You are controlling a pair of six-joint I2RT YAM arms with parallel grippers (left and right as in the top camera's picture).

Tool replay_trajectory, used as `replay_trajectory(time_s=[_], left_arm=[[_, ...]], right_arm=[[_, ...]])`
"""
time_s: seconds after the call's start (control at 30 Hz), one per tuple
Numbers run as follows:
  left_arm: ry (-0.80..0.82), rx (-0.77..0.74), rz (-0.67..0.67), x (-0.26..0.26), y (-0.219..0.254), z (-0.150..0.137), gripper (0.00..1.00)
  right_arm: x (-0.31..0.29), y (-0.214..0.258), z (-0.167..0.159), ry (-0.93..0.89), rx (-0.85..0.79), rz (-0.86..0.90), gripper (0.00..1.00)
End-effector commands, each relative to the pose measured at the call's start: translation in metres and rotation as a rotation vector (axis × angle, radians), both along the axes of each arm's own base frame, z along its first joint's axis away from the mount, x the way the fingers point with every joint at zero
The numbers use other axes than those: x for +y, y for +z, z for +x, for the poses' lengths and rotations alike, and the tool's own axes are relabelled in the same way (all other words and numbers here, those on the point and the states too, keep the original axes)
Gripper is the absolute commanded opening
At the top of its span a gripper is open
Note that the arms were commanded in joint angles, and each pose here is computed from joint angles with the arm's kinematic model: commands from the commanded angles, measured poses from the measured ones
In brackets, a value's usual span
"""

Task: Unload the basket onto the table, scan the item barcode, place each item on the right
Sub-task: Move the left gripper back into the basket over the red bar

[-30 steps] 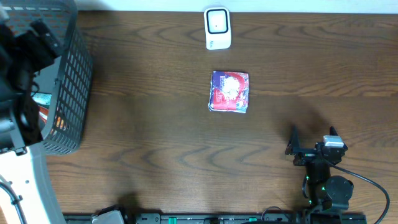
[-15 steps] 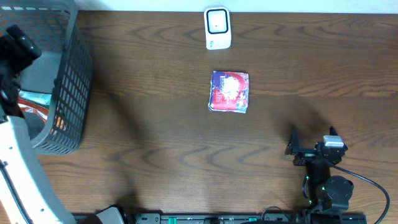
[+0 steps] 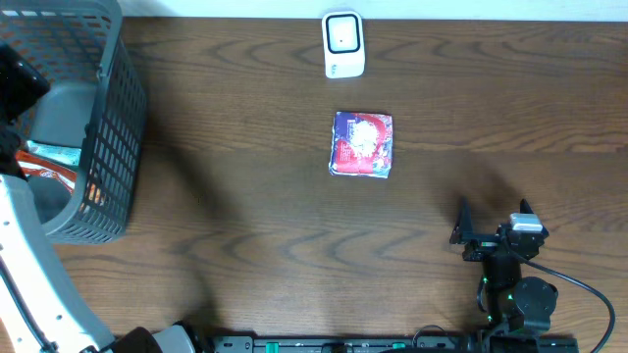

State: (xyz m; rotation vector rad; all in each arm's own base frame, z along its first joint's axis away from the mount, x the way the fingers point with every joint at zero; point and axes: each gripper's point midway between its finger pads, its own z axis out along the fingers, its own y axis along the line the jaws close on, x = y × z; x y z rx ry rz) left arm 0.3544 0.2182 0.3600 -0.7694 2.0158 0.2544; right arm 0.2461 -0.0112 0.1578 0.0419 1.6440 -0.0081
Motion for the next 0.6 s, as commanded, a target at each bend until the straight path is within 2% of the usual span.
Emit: replay_trajectory(time_s=[0.0, 0.17, 0.57], left_arm=[[0.073, 0.039, 0.022, 0.017, -0.010, -0.002, 0.98], [0.166, 0.119, 0.053, 0.038, -0.028, -0.005, 0.98], [0.160, 0.313, -0.045, 0.056, -0.115, 0.019, 0.98]], right_arm=[[0.002, -0.001, 0.000, 0.008, 0.000, -0.011, 0.99], [0.002, -0.001, 0.000, 0.008, 0.000, -0.011, 0.99], [0.002, -0.001, 0.000, 0.008, -0.001, -0.011, 0.99]])
